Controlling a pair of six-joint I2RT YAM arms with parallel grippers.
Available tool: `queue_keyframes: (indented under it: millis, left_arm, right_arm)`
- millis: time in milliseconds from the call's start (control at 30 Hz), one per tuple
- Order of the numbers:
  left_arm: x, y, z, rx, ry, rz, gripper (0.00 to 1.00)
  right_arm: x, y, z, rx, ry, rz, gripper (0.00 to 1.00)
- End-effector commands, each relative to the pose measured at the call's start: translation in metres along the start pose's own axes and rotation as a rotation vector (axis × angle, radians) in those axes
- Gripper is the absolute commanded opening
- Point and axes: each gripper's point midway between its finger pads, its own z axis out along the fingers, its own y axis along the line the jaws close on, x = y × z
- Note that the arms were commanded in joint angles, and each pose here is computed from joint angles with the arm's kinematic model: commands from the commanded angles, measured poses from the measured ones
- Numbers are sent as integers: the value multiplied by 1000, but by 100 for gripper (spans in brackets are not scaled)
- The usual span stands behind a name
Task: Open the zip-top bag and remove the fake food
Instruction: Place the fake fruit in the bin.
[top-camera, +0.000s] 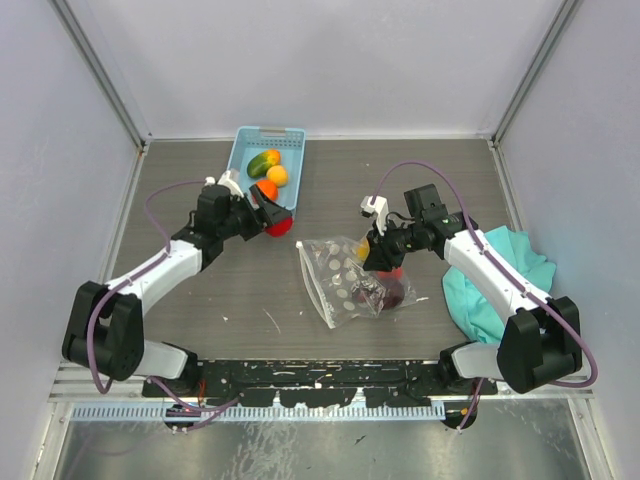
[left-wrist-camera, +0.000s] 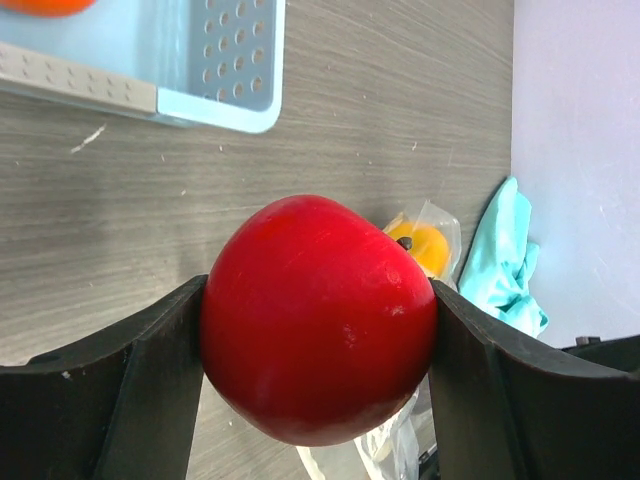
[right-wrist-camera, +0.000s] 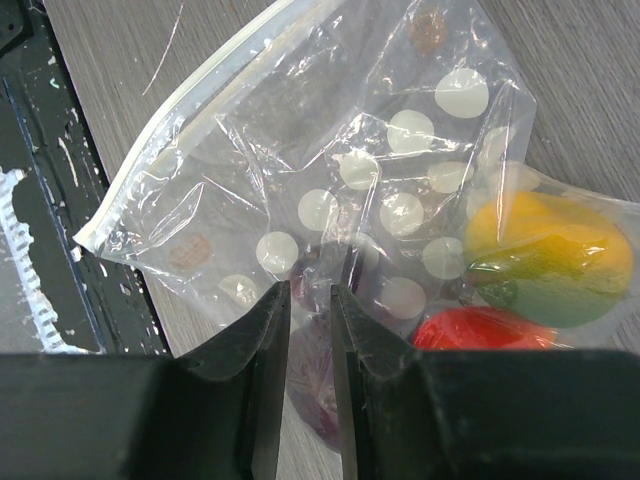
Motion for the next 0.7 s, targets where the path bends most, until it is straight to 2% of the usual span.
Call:
queue_keyframes:
  millis: [0,667]
  left_arm:
    - [-29,-18,4,61,-23,29,12]
    - [-96,-3,54,6,17,-10,9]
  right_arm:
    - [-12,3,-5,-11,-39,-43,29]
    - [-12,7,-6,-31,-42,-50,31]
